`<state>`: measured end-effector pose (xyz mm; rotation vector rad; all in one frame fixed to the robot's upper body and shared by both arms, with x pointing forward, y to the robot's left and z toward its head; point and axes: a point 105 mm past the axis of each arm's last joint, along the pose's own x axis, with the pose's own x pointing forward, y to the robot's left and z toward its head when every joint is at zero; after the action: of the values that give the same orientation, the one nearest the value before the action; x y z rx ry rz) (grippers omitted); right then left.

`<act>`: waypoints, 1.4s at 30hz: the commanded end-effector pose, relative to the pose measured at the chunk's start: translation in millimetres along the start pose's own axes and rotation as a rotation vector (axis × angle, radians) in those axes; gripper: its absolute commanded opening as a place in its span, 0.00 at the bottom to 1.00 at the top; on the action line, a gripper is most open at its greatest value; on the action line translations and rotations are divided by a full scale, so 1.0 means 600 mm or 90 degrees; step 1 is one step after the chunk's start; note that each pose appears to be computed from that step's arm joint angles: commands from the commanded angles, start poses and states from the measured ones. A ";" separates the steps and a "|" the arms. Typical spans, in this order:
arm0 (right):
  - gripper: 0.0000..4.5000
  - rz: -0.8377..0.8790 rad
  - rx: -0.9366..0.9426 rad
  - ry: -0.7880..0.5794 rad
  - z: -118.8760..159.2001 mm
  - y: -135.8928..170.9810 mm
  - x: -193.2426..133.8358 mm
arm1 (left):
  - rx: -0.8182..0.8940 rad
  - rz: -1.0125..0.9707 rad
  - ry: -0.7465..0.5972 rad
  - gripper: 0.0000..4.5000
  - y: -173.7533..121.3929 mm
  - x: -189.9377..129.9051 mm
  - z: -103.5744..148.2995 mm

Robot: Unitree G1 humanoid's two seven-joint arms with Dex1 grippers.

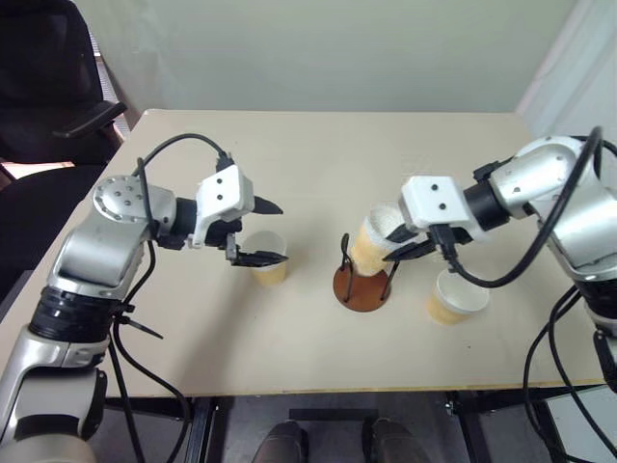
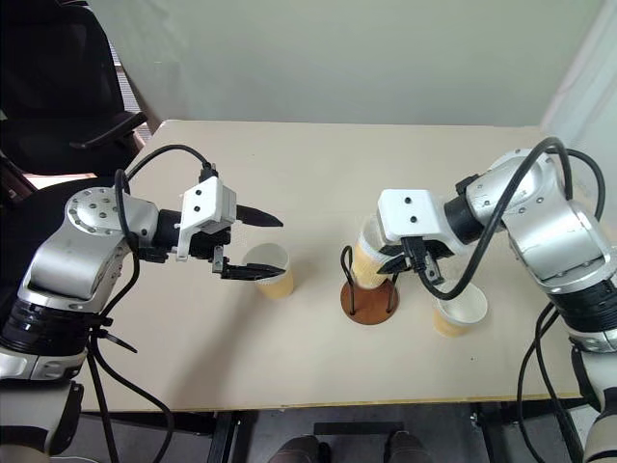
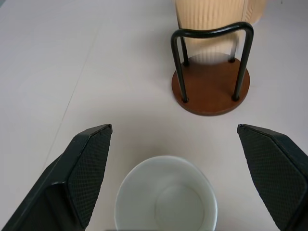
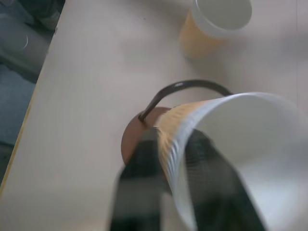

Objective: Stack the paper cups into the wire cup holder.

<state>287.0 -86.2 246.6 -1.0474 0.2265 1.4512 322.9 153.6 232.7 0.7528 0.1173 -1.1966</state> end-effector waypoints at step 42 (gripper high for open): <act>0.58 -0.330 0.240 -0.275 0.015 0.051 -0.170 | 0.224 -0.167 0.102 0.00 -0.014 0.002 -0.031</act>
<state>249.5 -155.0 296.8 -0.3658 0.0050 1.0764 325.8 171.3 183.8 1.1694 0.2253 -1.4125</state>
